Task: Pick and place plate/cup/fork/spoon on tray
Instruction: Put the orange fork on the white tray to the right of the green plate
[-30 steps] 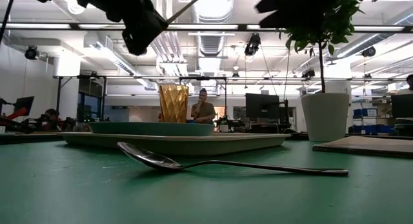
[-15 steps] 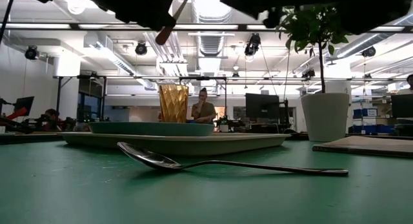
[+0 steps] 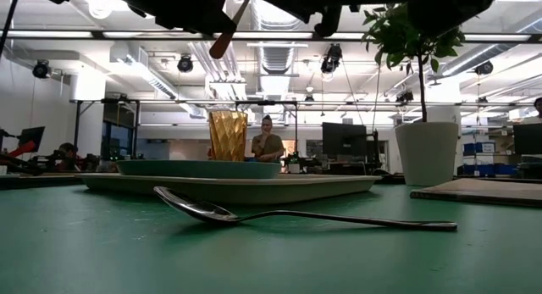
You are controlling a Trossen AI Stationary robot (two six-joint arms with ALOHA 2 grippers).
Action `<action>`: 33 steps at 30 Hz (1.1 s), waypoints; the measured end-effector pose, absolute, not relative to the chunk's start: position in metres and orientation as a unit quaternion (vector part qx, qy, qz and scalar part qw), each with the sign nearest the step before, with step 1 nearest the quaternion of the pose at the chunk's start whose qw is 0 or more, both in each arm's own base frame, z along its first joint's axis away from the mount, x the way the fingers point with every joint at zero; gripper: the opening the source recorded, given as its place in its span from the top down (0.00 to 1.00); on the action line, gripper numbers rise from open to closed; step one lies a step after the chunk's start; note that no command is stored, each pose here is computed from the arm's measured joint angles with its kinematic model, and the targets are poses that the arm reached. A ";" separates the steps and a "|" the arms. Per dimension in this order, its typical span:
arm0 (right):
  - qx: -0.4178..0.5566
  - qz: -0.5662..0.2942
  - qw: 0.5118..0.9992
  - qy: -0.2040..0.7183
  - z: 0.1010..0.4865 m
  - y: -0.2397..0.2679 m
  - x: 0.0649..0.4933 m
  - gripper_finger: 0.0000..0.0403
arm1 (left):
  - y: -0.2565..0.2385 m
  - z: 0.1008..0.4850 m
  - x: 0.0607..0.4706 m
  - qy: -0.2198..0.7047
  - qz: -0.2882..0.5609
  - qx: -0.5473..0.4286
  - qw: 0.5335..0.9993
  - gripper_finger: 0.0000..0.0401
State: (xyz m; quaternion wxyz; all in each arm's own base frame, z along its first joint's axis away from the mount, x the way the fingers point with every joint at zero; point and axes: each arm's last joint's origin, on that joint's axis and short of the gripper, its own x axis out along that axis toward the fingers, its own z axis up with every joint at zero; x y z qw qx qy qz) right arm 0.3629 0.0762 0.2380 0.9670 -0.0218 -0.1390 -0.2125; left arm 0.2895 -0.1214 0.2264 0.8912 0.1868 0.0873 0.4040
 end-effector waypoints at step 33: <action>-0.087 -0.164 0.982 -0.028 0.246 0.066 0.325 0.98 | -0.125 0.225 0.290 0.072 0.341 0.182 0.920 0.83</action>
